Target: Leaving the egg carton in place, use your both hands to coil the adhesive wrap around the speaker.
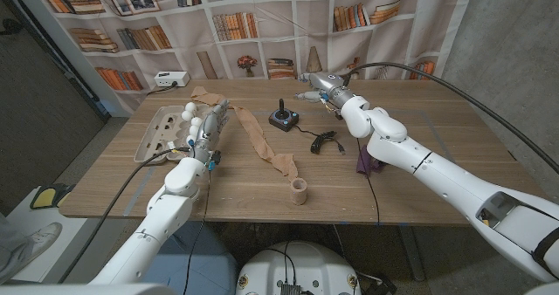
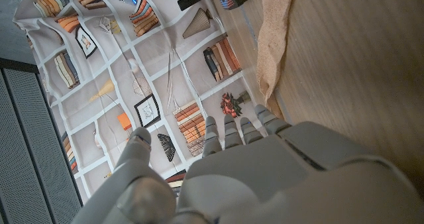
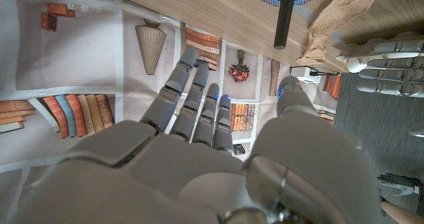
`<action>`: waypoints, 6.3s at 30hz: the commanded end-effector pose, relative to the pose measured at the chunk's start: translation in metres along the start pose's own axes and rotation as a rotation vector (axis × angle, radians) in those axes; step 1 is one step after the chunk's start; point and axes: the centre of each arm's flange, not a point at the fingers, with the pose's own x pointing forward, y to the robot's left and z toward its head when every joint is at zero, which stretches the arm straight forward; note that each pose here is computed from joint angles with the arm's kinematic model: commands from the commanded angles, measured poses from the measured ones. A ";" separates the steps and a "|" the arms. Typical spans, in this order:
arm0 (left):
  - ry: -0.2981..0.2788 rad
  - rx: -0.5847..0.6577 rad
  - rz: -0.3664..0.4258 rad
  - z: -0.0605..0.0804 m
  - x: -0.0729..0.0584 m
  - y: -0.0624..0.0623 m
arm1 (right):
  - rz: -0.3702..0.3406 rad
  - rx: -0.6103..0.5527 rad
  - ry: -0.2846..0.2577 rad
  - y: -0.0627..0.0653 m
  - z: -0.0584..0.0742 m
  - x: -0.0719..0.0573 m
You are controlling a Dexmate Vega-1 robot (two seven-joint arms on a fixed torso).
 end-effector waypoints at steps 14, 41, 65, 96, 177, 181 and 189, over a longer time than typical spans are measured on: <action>-0.003 -0.007 -0.005 -0.003 0.003 0.000 | 0.014 -0.049 0.024 0.006 0.008 0.005; 0.001 -0.007 -0.005 -0.005 -0.003 0.000 | 0.035 -0.107 0.006 0.016 0.017 0.010; -0.001 -0.014 -0.009 -0.006 -0.001 0.000 | 0.048 -0.121 -0.007 0.020 0.028 0.019; 0.006 -0.029 -0.001 -0.014 -0.004 0.005 | 0.056 -0.246 -0.032 0.028 0.053 0.029; 0.009 -0.094 -0.015 -0.020 0.000 -0.001 | 0.049 -0.598 -0.071 0.054 0.075 0.045; 0.008 -0.098 -0.022 -0.019 0.001 -0.002 | 0.048 -0.621 -0.072 0.056 0.074 0.045; 0.011 -0.102 -0.022 -0.019 0.002 -0.002 | 0.044 -0.656 -0.080 0.061 0.077 0.045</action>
